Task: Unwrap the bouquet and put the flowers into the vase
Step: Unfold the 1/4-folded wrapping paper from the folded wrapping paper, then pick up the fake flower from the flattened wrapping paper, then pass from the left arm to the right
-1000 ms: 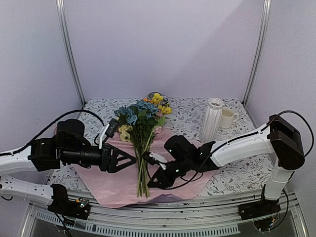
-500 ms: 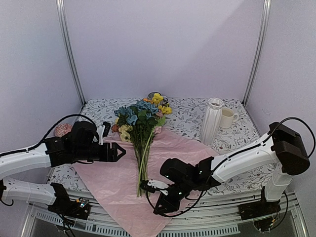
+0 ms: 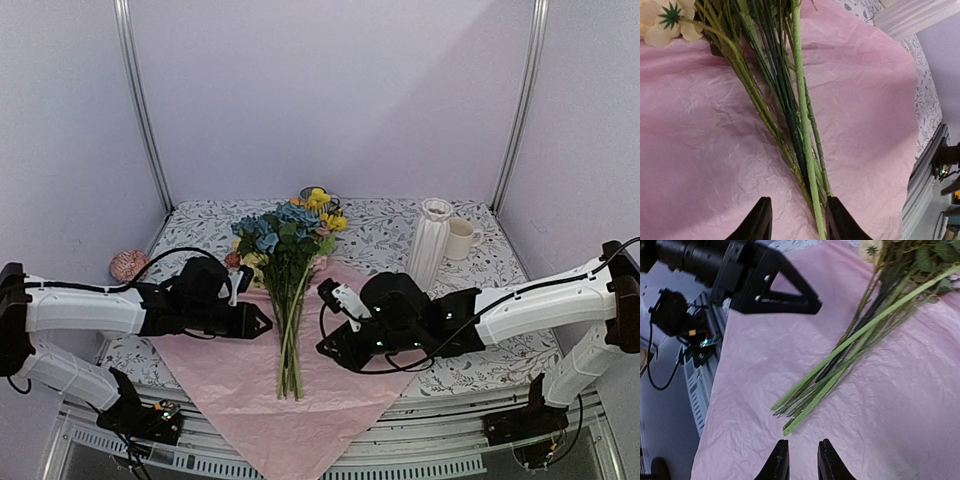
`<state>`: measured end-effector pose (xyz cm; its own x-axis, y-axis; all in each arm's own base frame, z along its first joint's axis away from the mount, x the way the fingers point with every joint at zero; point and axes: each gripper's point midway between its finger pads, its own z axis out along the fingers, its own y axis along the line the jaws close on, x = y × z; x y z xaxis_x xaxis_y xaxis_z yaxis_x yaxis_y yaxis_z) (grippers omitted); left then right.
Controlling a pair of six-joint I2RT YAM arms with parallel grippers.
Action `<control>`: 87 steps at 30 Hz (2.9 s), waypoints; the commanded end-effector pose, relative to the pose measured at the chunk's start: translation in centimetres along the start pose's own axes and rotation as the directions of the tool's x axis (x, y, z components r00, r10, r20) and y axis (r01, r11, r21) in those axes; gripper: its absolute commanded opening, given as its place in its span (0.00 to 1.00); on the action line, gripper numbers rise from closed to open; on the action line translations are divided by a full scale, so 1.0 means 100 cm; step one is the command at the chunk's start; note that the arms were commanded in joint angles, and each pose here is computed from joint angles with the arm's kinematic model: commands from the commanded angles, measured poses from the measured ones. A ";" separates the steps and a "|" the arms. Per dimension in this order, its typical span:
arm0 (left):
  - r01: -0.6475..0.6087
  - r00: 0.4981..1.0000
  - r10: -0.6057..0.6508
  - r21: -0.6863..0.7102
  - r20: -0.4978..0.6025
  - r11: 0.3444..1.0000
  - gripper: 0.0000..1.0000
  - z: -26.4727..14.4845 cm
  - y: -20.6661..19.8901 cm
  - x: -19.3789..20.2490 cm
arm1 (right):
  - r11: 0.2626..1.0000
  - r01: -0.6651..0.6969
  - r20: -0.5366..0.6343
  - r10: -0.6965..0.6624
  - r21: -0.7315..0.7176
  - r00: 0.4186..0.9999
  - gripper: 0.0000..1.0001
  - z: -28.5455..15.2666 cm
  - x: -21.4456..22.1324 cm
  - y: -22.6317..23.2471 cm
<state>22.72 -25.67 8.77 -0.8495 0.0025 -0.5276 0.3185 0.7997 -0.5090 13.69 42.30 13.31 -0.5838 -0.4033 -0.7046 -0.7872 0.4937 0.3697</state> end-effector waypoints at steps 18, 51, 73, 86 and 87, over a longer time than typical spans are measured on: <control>-0.093 0.982 0.087 -0.027 -0.165 0.995 0.29 0.065 -0.014 0.018 | 0.945 -0.279 0.353 0.206 0.171 0.913 0.22 -0.025 -0.045 -0.047; -0.205 0.968 0.166 -0.210 -0.191 0.956 0.00 0.051 -0.035 0.010 | 0.927 -0.310 0.343 0.226 0.212 0.912 0.23 -0.023 -0.034 -0.061; -0.219 0.975 0.219 0.003 0.032 0.976 0.00 0.009 -0.083 -0.021 | 0.884 -0.430 0.545 0.272 0.183 0.793 0.28 -0.061 -0.078 -0.069; -0.200 0.967 0.209 0.076 -0.147 0.977 0.00 0.063 -0.068 0.020 | 0.882 -0.458 0.449 0.364 0.116 0.816 0.28 -0.035 -0.065 -0.083; -0.189 0.966 0.200 0.085 -0.164 0.978 0.00 0.068 -0.066 0.024 | 0.874 -0.470 0.451 0.374 0.120 0.810 0.29 -0.035 -0.063 -0.087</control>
<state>21.43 -33.74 7.38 -0.8115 0.2452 -0.5304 0.4951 0.7706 -0.4012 23.16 38.06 16.84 -0.6592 0.1696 -0.7326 -0.4152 0.7302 0.5426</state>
